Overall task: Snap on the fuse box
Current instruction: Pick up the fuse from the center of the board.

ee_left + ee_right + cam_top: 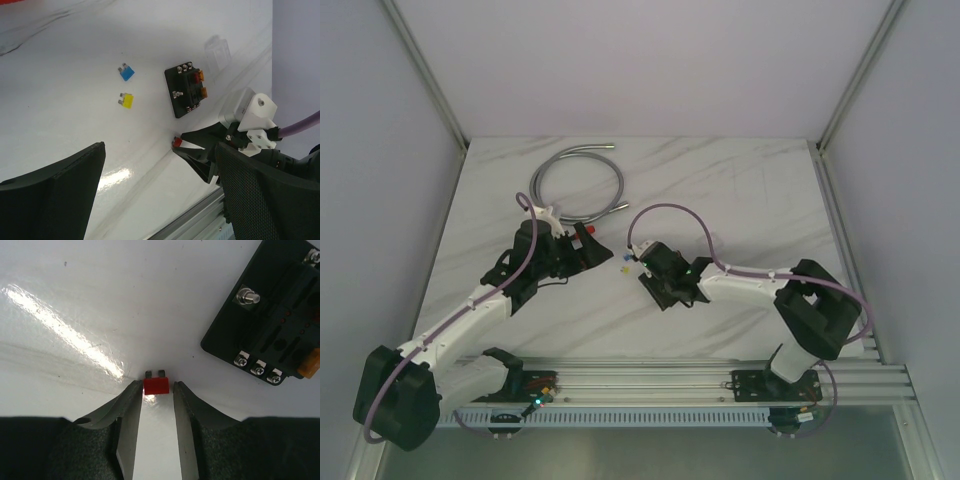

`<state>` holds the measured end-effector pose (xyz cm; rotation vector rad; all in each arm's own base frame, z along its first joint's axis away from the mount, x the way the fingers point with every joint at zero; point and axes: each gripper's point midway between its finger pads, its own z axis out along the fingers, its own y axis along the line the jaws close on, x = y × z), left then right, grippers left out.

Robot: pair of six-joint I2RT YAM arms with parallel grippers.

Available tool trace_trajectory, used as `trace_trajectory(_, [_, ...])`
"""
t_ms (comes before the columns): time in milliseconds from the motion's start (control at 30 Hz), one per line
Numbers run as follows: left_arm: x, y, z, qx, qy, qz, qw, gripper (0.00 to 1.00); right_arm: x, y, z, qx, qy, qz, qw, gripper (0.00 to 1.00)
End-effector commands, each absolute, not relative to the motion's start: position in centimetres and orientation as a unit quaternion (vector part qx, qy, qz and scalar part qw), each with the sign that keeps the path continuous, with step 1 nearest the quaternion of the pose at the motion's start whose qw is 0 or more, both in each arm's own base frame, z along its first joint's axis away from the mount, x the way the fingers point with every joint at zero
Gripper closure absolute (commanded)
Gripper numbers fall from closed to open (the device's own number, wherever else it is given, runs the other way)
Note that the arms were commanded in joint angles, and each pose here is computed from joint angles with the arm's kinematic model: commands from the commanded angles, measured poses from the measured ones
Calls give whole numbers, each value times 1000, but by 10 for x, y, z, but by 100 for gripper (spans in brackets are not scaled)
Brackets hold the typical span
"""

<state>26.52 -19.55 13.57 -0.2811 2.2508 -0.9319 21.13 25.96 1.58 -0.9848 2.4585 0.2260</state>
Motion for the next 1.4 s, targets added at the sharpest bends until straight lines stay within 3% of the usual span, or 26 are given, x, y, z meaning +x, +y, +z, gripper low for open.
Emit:
trace_trajectory(0, [264,-197,138,-107,864,-360,336,0,204,245,-3,-375,904,45,201,62])
trace_trajectory(267, [264,-198,139,-105,864,-361,335,0,199,238,-3,-371,908,37,191,68])
trace_trajectory(467, [264,-198,139,-106,864,-361,335,0,199,231,4,-359,912,29,198,64])
trace_trajectory(767, [264,-200,139,-104,864,-361,334,0,198,230,2,-358,914,25,190,66])
trace_trajectory(1167, [264,-201,138,-103,865,-361,332,0,207,239,-3,-410,891,31,196,57])
trace_trajectory(1367, [265,-201,138,-101,865,-361,333,0,203,246,-6,-425,886,58,179,59])
